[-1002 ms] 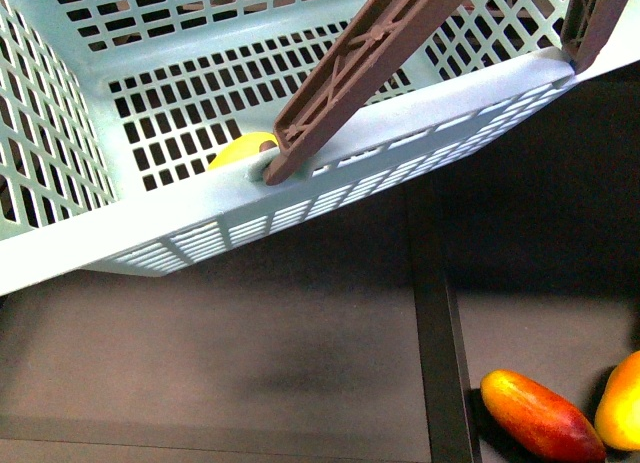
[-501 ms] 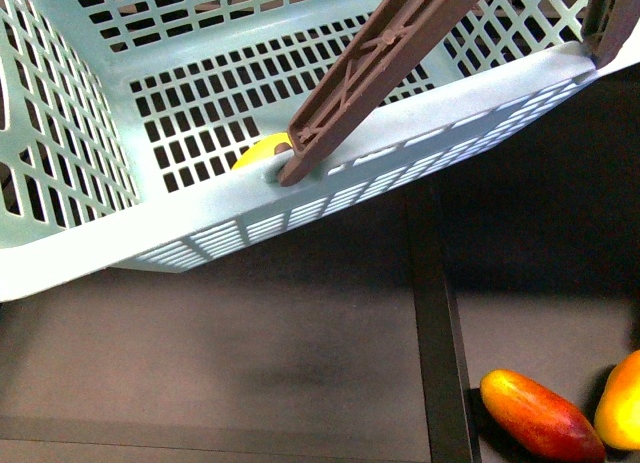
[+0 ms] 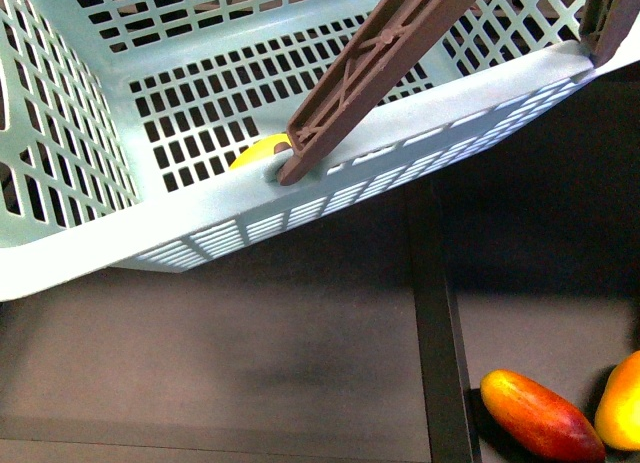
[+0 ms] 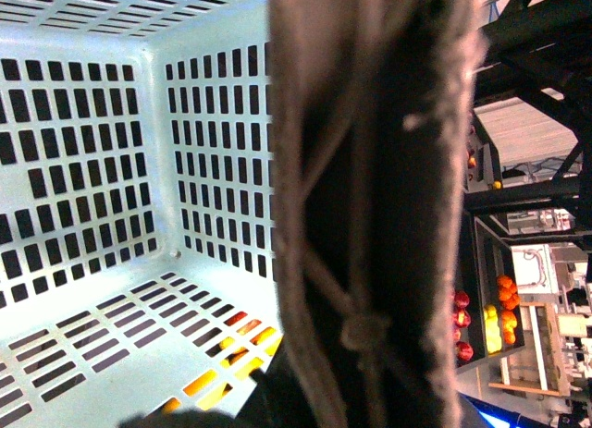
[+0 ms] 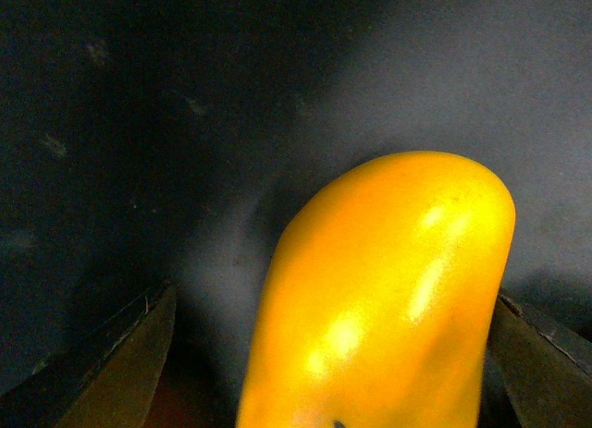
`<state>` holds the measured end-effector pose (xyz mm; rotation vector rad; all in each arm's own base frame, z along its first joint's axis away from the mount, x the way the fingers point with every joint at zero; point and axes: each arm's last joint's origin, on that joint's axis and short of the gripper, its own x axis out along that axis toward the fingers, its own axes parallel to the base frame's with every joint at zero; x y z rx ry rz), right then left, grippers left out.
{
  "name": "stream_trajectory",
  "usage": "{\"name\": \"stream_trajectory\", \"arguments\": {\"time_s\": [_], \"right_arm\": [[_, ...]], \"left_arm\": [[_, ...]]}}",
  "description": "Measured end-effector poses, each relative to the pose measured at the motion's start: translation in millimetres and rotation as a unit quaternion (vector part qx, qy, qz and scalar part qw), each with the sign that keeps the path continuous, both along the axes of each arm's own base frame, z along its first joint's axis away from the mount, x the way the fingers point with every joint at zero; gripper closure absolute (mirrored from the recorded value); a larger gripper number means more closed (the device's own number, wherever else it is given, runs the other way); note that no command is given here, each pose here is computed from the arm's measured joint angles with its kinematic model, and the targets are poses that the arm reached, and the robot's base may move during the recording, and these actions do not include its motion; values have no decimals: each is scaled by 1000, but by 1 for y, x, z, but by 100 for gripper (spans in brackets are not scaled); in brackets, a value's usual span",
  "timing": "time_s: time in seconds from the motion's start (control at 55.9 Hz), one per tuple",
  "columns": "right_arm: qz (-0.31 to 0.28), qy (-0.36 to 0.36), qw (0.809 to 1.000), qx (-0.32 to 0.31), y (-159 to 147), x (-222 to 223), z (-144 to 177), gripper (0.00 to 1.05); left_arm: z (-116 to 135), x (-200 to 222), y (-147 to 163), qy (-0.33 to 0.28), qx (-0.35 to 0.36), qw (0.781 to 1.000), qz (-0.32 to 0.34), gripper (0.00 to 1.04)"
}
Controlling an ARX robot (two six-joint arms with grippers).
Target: Pick lemon and mango into basket
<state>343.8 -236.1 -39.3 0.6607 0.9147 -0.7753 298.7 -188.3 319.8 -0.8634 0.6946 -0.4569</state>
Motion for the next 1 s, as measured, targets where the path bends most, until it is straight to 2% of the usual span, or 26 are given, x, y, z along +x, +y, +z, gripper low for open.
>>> {"name": "stream_trajectory", "arguments": {"time_s": [0.394, 0.537, 0.68, 0.823, 0.913, 1.002], "right_arm": [[-2, 15, 1000, 0, 4, 11, -19, 10], [-1, 14, 1000, 2, 4, 12, -19, 35], [4, 4, 1000, 15, 2, 9, -16, 47], [28, -23, 999, 30, -2, 2, 2, 47], [47, -54, 997, 31, -9, -3, 26, 47], [80, -105, 991, 17, -16, -8, 70, 47]], "left_arm": [[0, 0, 0, 0, 0, 1000, 1, 101], [0, 0, 0, 0, 0, 1000, 1, 101], [0, 0, 0, 0, 1, 1000, 1, 101], [0, 0, 0, 0, 0, 1000, 0, 101], [0, 0, 0, 0, 0, 1000, 0, 101], [0, 0, 0, 0, 0, 1000, 1, 101]]}}
